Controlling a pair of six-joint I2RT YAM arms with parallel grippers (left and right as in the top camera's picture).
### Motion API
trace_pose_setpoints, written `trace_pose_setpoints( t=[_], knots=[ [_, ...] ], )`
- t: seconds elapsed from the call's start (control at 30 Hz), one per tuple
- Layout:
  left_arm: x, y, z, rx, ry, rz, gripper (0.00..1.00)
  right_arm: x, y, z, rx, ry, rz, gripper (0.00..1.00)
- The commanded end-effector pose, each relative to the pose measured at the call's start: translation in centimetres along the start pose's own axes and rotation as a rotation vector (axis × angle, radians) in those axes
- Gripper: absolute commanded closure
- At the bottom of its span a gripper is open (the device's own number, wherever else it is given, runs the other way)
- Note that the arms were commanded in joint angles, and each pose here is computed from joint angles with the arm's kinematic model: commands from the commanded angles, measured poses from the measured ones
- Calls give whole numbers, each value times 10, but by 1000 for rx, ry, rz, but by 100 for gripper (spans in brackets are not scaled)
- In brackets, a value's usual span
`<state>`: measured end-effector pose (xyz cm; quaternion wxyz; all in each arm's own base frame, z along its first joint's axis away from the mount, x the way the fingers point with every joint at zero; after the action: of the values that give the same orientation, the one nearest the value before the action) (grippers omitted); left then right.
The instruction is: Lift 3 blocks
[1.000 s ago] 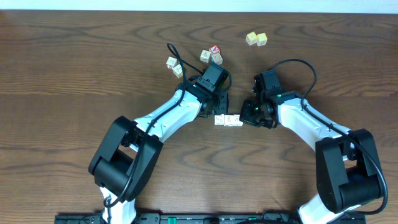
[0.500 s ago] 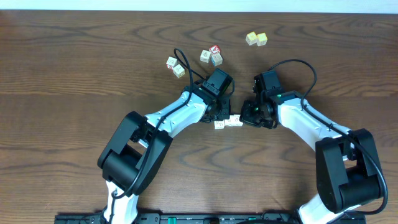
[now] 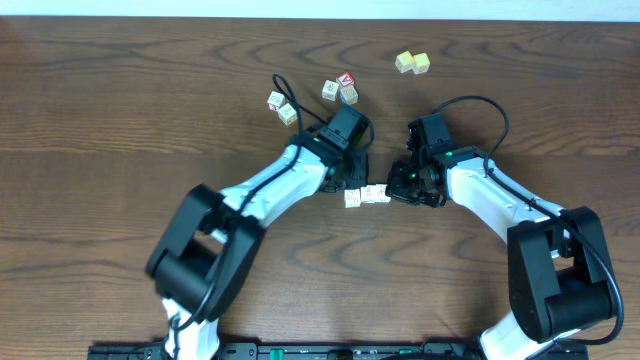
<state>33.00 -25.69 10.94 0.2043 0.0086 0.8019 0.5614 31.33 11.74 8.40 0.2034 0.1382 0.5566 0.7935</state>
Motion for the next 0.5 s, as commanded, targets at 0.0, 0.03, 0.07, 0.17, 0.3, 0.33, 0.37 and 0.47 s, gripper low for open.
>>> trace_pose_setpoints(
  t=[0.0,0.03,0.07,0.17,0.3,0.33,0.37,0.47],
  knots=[
    [-22,54,-10,35,3,-125,93,3,-1,1,5,25,1,99],
    [-21,59,-10,33,4,-125,93,3,-1,1,5,25,1,99],
    [-20,64,-9,29,7,-123,93,3,-1,1,5,25,1,99],
    [-10,70,-5,5,52,-71,93,3,-1,0,5,25,2,99],
    [16,68,10,-96,174,70,93,4,-1,0,8,24,4,99],
    [23,67,14,-128,198,99,93,4,-1,0,8,23,4,99],
    [28,65,17,-143,208,120,93,4,-1,0,8,24,4,99],
    [43,58,21,-150,242,171,93,3,-1,0,5,24,2,99]
  ],
)
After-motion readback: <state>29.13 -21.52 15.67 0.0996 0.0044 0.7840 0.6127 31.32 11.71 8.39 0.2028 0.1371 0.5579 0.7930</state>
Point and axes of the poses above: each gripper's point midway between its finger pads, its own y axis back along the fingers, its own z axis along the line the jaws close on, x = y × z, the point moved 8 cm from there along y, back along the fingers, and after that the axes turned 14 degrees about -y, right-handed, at the moved point
